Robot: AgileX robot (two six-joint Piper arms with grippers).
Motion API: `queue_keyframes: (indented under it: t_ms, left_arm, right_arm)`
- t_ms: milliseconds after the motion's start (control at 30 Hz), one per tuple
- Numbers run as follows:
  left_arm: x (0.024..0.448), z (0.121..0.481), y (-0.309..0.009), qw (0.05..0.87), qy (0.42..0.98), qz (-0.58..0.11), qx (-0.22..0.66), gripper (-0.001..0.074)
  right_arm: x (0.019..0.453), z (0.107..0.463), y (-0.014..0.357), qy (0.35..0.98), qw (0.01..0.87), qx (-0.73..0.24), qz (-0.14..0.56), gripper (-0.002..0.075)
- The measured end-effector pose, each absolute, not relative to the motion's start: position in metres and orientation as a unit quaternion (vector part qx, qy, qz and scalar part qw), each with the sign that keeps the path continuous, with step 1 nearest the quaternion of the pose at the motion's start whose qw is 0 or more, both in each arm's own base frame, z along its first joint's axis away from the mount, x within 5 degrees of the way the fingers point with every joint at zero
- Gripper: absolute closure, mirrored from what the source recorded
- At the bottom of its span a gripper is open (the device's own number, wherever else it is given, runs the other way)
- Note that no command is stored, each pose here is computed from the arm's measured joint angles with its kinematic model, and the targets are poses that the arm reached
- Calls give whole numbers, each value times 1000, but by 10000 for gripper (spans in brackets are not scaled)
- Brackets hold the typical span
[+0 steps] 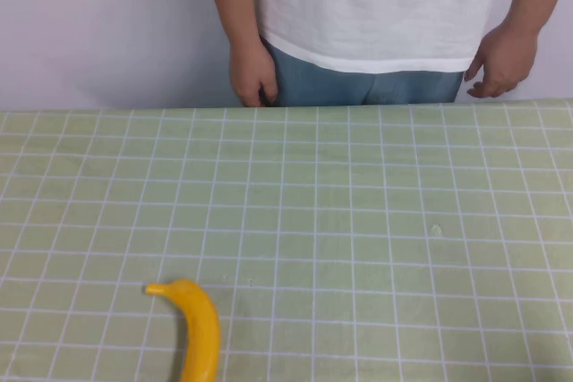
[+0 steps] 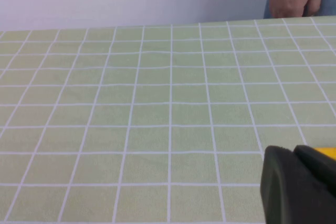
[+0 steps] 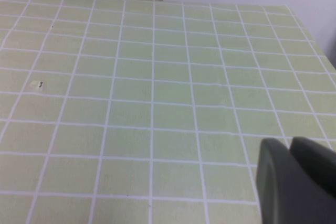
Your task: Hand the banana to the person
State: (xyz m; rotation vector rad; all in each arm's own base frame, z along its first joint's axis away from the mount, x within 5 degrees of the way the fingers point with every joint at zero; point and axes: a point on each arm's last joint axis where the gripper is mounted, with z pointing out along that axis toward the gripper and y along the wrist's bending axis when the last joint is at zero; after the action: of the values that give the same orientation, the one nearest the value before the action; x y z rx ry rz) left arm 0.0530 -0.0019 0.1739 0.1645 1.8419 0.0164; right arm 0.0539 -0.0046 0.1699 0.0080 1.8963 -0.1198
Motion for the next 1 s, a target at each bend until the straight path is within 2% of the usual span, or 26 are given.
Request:
queue_keyframes:
  t_ms: [1000]
  left_arm:
    - [53, 174, -2, 607, 792, 3, 68, 738]
  right_arm:
    - [54, 170, -5, 812, 582, 3, -51, 733]
